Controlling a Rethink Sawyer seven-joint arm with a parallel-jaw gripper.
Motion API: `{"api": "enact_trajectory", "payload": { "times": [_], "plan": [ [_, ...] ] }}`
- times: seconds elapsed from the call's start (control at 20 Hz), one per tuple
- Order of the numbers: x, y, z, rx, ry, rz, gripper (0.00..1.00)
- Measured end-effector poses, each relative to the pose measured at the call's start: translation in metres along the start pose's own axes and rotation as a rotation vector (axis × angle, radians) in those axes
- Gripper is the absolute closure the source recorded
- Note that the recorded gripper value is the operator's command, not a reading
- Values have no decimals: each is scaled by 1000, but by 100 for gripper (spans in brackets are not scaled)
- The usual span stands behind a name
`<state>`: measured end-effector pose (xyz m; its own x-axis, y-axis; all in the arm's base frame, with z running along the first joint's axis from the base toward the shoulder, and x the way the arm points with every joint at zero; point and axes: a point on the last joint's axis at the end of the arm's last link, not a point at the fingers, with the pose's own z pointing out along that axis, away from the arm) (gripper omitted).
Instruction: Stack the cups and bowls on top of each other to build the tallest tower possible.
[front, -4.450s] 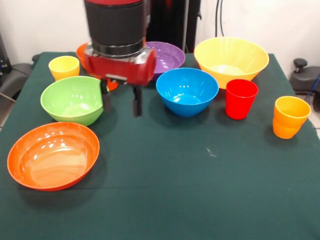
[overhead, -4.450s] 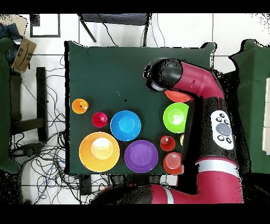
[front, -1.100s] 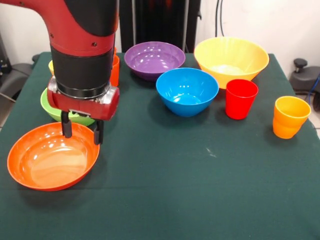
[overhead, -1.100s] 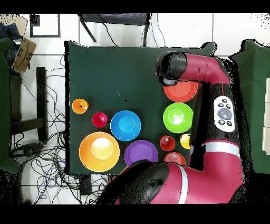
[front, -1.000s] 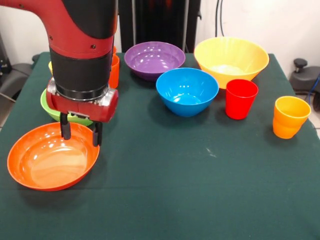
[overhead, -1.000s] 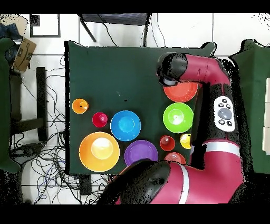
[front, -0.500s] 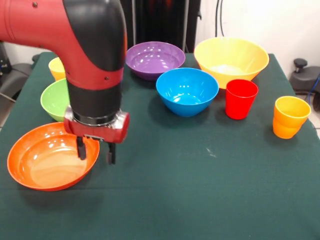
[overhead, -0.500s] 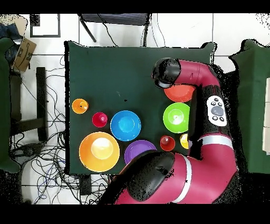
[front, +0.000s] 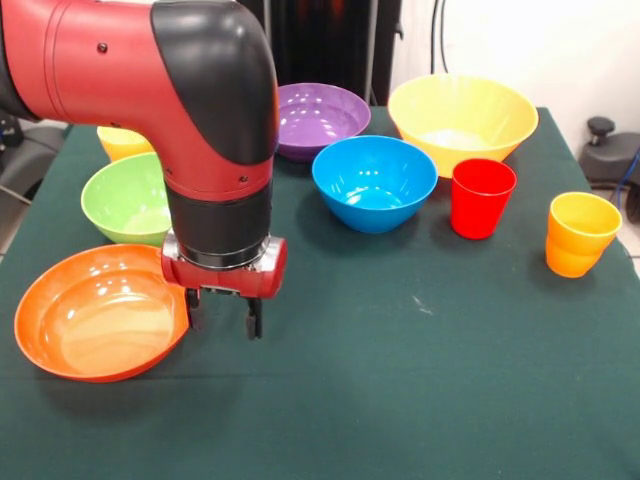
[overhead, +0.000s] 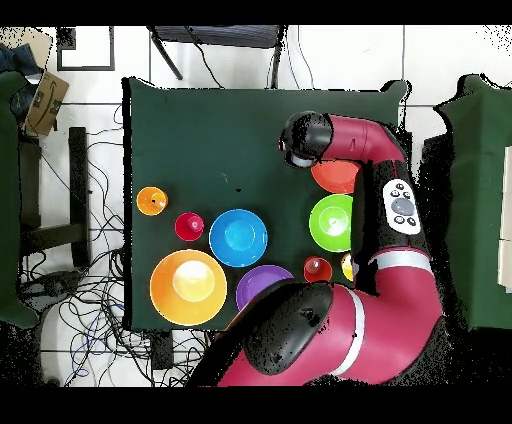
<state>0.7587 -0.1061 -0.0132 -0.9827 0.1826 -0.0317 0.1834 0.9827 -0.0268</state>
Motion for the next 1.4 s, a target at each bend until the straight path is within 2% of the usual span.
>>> {"api": "enact_trajectory", "payload": {
  "times": [0.6,0.95,1.4],
  "plan": [
    [6,1,5,59,-7,-67,0],
    [8,0,4,63,-5,-70,0],
    [37,-15,-3,58,34,-72,0]
  ]
}}
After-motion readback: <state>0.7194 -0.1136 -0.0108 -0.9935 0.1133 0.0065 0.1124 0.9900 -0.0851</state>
